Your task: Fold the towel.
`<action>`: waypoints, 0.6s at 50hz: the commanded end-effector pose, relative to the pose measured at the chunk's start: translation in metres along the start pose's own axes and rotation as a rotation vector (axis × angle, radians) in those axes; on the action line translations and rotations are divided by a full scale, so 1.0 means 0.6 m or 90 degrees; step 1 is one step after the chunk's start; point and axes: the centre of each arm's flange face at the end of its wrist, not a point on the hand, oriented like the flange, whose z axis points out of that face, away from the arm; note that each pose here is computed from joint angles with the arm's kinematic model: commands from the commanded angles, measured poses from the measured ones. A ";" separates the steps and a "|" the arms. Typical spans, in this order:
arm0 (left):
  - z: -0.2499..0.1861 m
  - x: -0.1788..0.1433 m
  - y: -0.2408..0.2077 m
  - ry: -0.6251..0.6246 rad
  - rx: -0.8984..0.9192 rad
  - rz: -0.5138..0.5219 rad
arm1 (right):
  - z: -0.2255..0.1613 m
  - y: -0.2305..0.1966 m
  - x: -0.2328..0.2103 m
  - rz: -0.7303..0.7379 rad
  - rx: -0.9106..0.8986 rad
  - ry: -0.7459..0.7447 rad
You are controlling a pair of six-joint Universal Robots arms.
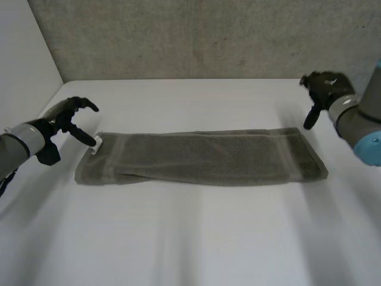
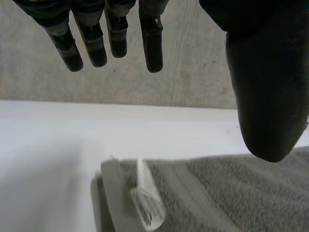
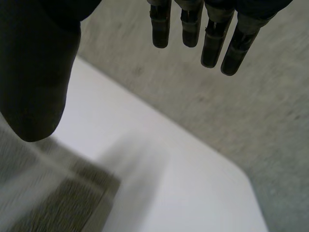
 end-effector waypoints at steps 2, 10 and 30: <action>-0.053 0.039 -0.056 0.001 0.041 0.028 | -0.083 -0.102 0.022 0.016 0.081 -0.008; -0.109 0.082 -0.025 0.000 0.033 0.198 | -0.141 -0.048 -0.021 -0.037 0.015 -0.109; -0.114 0.056 0.077 -0.052 -0.055 0.349 | -0.125 0.166 -0.050 -0.143 -0.106 -0.148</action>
